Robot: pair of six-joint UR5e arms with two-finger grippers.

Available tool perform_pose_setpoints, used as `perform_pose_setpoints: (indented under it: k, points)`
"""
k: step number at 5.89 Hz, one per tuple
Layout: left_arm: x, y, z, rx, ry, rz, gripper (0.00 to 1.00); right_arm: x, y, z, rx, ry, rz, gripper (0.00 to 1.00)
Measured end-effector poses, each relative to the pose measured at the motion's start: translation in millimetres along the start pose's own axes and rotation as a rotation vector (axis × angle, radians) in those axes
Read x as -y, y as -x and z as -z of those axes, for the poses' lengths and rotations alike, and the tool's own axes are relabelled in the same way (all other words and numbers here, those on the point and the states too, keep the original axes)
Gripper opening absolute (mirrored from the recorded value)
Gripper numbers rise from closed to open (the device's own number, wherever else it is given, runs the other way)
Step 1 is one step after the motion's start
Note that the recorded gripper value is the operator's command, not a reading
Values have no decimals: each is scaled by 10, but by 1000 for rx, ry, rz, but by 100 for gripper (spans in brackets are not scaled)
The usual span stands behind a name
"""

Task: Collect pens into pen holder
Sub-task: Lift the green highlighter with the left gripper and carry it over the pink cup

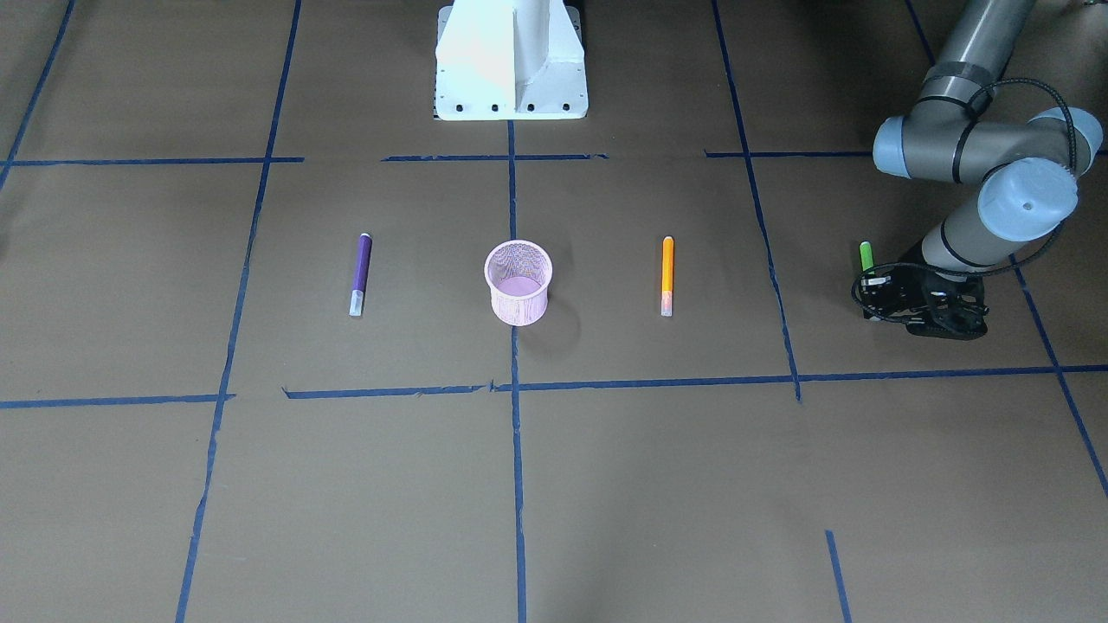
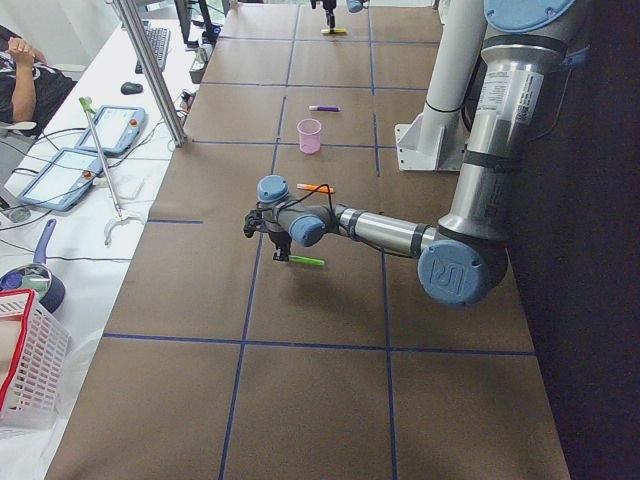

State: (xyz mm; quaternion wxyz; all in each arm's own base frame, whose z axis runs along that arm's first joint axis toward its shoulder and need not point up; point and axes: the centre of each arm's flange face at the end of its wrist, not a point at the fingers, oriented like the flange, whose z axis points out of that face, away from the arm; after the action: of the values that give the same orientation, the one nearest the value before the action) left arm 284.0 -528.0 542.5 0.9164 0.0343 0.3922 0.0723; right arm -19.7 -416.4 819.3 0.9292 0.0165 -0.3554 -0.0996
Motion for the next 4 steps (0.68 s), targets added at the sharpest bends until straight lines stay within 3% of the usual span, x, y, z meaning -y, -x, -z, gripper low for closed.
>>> perform_pose_setpoints:
  k: [2,4]
  points:
    - [628,-438,703,-38,-116,-28,0,1,0,1,0,-1,1,100]
    - [1302,-1436,1586,-89,-271,-74,0,1,1,1,0,-1,1,100]
